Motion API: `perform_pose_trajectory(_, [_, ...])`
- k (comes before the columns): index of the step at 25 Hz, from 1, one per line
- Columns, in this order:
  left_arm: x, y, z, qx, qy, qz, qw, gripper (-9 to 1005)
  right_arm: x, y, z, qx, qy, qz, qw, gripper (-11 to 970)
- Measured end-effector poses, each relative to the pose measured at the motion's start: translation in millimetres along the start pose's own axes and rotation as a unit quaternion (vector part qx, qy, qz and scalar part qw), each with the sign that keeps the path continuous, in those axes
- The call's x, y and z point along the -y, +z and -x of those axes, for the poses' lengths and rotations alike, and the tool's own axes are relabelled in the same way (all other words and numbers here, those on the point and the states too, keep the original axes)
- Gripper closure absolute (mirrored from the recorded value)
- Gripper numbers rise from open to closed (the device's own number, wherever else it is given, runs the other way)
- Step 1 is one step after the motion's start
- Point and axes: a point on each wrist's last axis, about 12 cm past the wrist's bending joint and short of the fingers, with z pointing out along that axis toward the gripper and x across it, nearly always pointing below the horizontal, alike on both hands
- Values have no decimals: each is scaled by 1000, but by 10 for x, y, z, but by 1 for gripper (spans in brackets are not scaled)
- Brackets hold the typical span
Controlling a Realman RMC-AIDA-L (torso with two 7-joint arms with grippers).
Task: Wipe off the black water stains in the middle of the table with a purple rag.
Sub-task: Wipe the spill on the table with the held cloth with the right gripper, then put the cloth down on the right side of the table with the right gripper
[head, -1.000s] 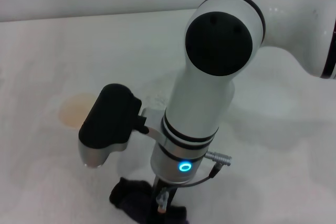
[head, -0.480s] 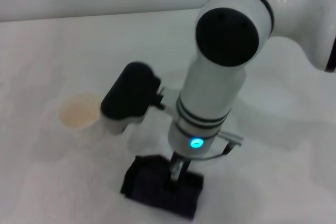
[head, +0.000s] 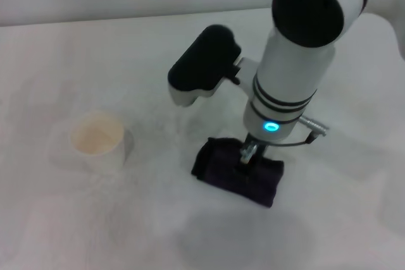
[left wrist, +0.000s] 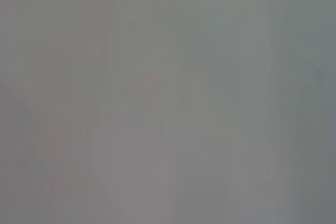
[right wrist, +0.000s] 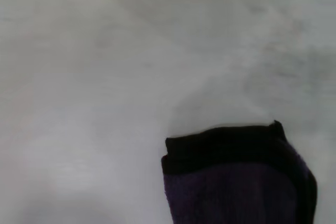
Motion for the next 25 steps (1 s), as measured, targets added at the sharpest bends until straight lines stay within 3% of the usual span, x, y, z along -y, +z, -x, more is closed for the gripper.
perform_pose_trajectory(15, [-2,27,8,0,1,-1,1000,119,714,-87,-228,-9,106,-99,989,778])
perform_pose_trajectory(25, [-14,55,30,3,6,-4,1000,120,775,-69,-287,8,126,-60,990,770])
